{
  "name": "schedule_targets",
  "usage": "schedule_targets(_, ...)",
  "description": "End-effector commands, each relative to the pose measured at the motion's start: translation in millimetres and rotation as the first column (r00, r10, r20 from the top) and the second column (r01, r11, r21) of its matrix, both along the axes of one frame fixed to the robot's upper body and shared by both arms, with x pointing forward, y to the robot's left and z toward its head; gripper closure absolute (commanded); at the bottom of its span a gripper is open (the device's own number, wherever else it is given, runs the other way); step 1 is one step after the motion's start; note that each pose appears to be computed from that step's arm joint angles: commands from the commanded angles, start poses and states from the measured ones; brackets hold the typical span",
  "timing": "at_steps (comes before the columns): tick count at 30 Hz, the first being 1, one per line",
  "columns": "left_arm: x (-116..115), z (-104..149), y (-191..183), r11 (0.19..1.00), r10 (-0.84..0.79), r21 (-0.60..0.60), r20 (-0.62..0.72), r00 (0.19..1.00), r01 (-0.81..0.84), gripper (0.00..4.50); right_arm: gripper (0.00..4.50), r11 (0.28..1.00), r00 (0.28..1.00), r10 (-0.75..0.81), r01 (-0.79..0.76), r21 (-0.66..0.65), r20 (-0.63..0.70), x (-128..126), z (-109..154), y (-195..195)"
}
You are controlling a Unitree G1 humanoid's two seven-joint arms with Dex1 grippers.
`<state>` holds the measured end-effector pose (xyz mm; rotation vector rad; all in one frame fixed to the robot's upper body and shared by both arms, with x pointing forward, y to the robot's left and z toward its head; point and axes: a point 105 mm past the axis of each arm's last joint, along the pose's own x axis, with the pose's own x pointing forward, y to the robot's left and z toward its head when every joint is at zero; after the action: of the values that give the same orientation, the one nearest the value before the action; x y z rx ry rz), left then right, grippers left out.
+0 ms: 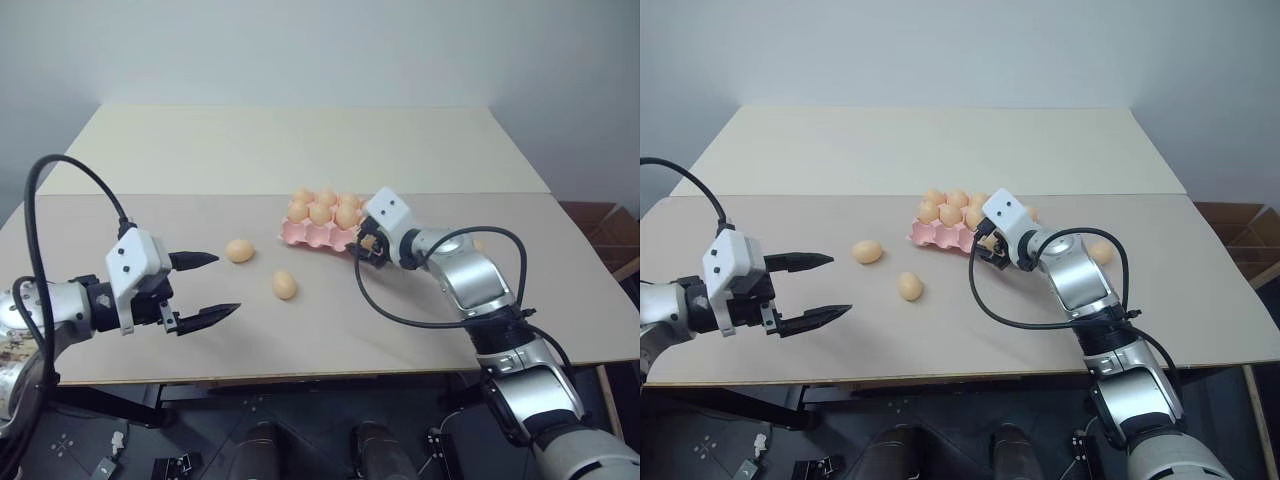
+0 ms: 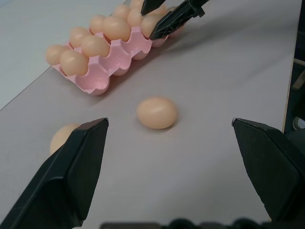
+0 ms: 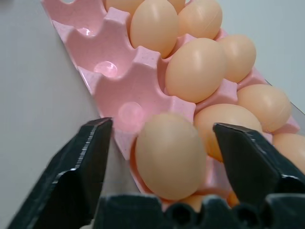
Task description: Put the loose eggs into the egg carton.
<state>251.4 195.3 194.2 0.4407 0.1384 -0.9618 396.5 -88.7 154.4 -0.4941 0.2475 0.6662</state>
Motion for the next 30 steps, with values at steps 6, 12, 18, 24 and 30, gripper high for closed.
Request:
schedule_targets(6, -2, 14, -11, 0.997, -0.029, -0.07, 0.024, 0.999, 0.03, 0.0, 0.02, 0.982, 0.989, -0.041, 0.015, 0.187, 0.14, -24, 61, -19)
schedule_targets(12, -2, 24, -30, 0.99, -0.088, -0.109, 0.058, 0.994, 0.094, 0.0, 0.02, 0.949, 0.956, -0.24, 0.195, 0.246, 0.169, -47, 74, -67)
schedule_targets(18, 5, 25, -56, 0.979, -0.181, -0.084, 0.067, 0.981, 0.186, 0.0, 0.02, 0.884, 0.899, -0.43, 0.4, 0.241, 0.085, -61, 68, -120)
schedule_targets(24, 12, 25, -76, 0.963, -0.252, -0.07, 0.097, 0.963, 0.259, 0.0, 0.02, 0.892, 0.905, -0.425, 0.416, 0.177, 0.017, -96, 53, -147)
schedule_targets(30, 15, 19, -88, 0.952, -0.294, -0.059, 0.101, 0.95, 0.301, 0.0, 0.02, 0.83, 0.849, -0.526, 0.525, 0.19, -0.05, -127, 29, -161)
